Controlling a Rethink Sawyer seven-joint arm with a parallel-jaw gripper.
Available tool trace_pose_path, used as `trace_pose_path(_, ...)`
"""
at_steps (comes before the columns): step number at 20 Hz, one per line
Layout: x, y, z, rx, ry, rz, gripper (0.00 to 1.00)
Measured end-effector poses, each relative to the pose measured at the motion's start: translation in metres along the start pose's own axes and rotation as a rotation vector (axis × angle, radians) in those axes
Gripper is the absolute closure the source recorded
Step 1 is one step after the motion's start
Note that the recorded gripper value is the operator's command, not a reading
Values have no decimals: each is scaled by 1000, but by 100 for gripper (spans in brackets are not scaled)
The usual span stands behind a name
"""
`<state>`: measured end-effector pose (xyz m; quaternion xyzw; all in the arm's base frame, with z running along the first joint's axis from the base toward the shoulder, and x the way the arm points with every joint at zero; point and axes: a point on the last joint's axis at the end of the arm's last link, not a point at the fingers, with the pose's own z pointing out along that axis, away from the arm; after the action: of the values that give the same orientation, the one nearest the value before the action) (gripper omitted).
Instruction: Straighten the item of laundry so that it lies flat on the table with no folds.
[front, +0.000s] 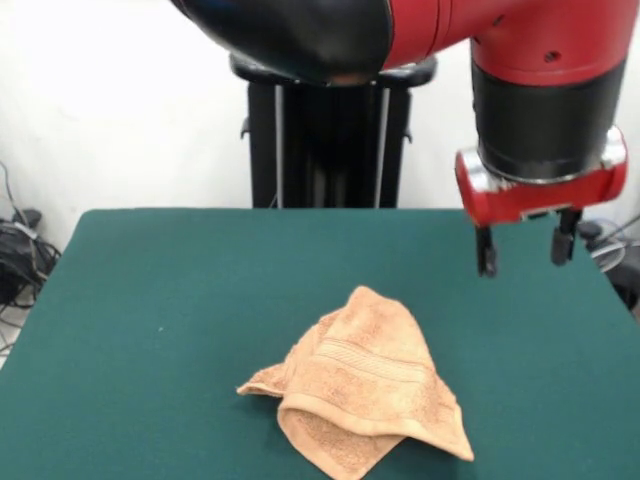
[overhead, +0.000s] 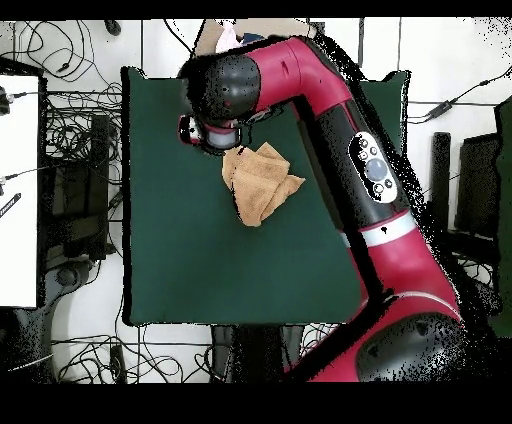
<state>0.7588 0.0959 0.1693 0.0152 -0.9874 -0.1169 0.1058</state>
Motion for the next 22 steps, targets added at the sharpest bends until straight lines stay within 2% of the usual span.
trace_pose_path(1,8,0,1,-8,4,98,0)
trace_pose_path(3,18,-1,5,-21,4,238,0)
trace_pose_path(5,27,-4,14,-48,-10,407,0)
trace_pose_path(8,30,-8,31,-78,-44,519,0)
trace_pose_path(11,30,-11,43,-98,-83,533,0)
trace_pose_path(13,29,-17,56,-108,-131,524,0)
trace_pose_path(17,27,-28,66,-117,-176,508,0)
trace_pose_path(22,27,-43,66,-98,-190,473,0)
